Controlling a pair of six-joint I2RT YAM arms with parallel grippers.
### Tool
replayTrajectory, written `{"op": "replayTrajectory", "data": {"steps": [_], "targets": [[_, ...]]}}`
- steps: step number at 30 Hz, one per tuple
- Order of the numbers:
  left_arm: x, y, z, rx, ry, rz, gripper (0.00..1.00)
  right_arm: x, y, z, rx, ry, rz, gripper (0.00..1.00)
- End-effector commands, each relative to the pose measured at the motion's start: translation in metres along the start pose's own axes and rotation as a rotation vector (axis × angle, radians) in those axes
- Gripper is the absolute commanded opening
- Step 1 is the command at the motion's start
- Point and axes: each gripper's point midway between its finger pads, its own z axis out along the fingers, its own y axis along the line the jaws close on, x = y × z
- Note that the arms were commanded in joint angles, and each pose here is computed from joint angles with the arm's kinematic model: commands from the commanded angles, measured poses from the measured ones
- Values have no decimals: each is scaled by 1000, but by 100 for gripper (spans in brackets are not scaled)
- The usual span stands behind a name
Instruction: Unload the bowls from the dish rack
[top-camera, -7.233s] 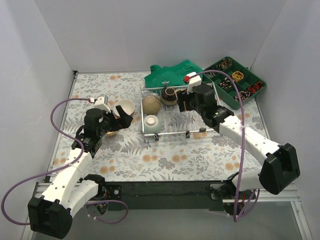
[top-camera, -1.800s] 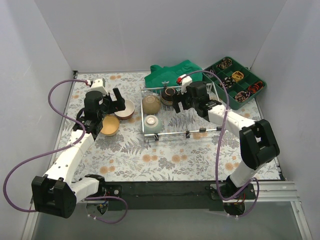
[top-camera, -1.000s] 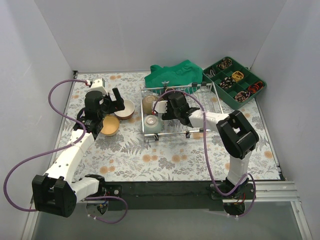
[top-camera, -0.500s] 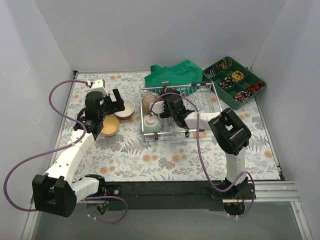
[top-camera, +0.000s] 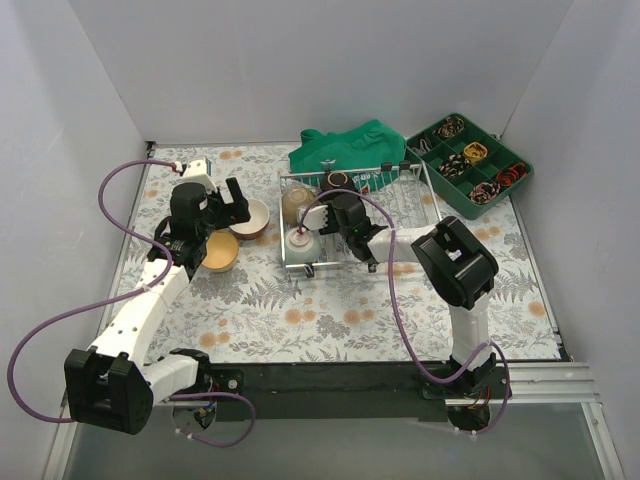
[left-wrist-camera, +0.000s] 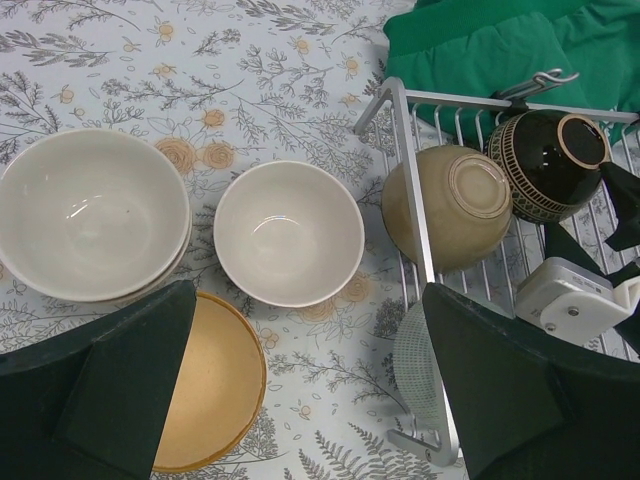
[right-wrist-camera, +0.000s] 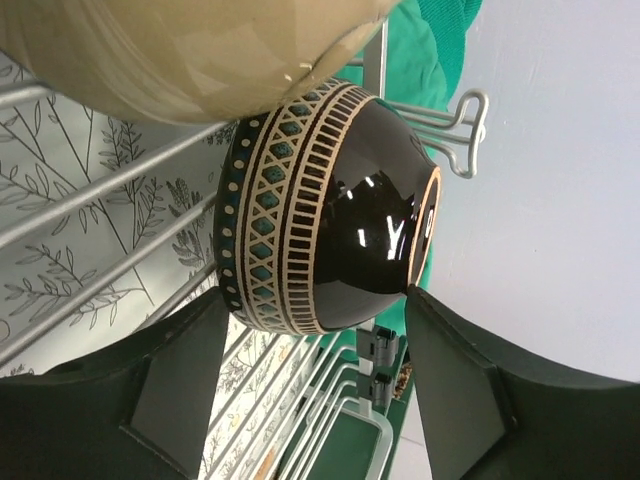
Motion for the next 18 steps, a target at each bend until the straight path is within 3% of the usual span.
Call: {"op": "replayTrajectory", "data": {"steps": [1, 2, 5, 13, 16, 18], "targets": [[-5, -5, -4, 28, -23, 10, 98, -8, -28, -18, 78, -25, 54, 46], [-5, -5, -4, 29, -23, 10, 98, -9, -30, -21, 82, -30, 65, 40], [-5, -6, -4, 35, -27, 10, 98, -15, -45, -34, 116, -46, 105, 35], [-8, -10, -7, 58, -38, 9, 98, -17, -53, -60, 93, -64, 273, 31], [-7, -12, -7, 70, -36, 9, 98, -15, -50, -66, 82, -65, 292, 34], [-7, -13, -7, 74, -34, 7, 98, -14, -50, -66, 85, -55, 295, 47]]}}
